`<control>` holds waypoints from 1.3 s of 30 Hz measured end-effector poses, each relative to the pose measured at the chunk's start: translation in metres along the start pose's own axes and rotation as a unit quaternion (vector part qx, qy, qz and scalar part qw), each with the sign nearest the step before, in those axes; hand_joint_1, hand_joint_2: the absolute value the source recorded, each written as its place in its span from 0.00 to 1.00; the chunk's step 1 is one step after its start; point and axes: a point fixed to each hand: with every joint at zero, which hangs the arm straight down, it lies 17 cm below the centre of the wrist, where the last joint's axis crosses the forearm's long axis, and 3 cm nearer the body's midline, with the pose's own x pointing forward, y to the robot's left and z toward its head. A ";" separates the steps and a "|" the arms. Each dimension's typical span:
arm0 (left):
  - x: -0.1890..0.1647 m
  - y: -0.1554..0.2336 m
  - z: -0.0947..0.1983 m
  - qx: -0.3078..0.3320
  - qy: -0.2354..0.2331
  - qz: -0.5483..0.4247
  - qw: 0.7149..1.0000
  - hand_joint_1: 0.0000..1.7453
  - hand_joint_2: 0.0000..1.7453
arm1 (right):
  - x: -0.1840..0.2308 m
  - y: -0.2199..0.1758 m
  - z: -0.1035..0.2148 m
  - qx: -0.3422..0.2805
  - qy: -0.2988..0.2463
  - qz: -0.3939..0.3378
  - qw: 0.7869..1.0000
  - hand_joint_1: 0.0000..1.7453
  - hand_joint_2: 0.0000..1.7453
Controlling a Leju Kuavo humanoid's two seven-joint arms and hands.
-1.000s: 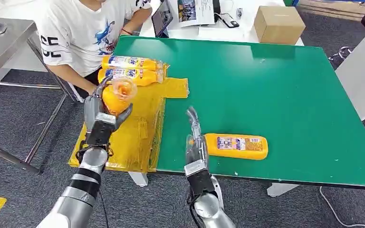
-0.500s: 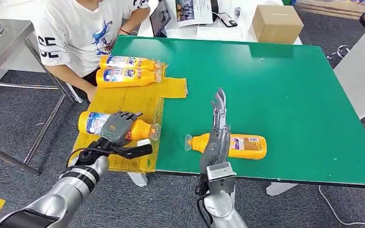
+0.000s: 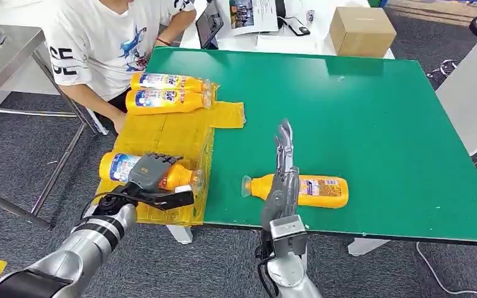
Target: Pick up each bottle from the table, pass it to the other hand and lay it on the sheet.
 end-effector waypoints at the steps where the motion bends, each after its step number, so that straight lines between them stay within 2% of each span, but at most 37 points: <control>1: -0.001 0.000 0.000 -0.004 0.001 0.005 1.000 1.00 1.00 | -0.001 0.001 0.001 0.002 0.001 -0.001 1.000 0.00 0.00; 11: -0.004 0.000 -0.001 -0.008 0.006 0.011 1.000 1.00 1.00 | -0.005 0.004 0.005 0.008 0.009 -0.002 1.000 0.00 0.00; 12: -0.004 -0.001 -0.001 -0.008 0.006 0.011 1.000 0.72 1.00 | -0.006 0.004 0.005 0.008 0.009 -0.001 1.000 0.00 0.00; 13: -0.004 0.000 -0.001 -0.008 0.006 0.011 1.000 0.07 1.00 | -0.006 0.004 0.005 0.008 0.009 -0.001 1.000 0.00 0.00; 14: -0.004 -0.001 -0.001 -0.008 0.006 0.011 1.000 0.00 1.00 | -0.006 0.004 0.006 0.008 0.010 -0.001 1.000 0.00 0.00; 15: -0.004 -0.001 -0.001 -0.009 0.006 0.012 1.000 0.00 1.00 | -0.006 0.004 0.006 0.009 0.010 -0.001 1.000 0.00 0.00; 16: -0.004 -0.001 -0.002 -0.012 0.006 0.013 1.000 0.00 0.00 | -0.007 0.005 0.006 0.010 0.011 -0.002 1.000 0.00 0.00; 27: -0.003 -0.015 0.000 -0.067 0.010 0.092 0.993 0.00 0.00 | -0.014 0.010 0.012 0.024 0.022 -0.008 0.999 0.00 0.00; 39: -0.001 -0.015 0.000 -0.081 0.010 0.154 0.985 0.00 0.00 | -0.019 0.011 0.015 0.026 0.029 -0.008 0.999 0.00 0.00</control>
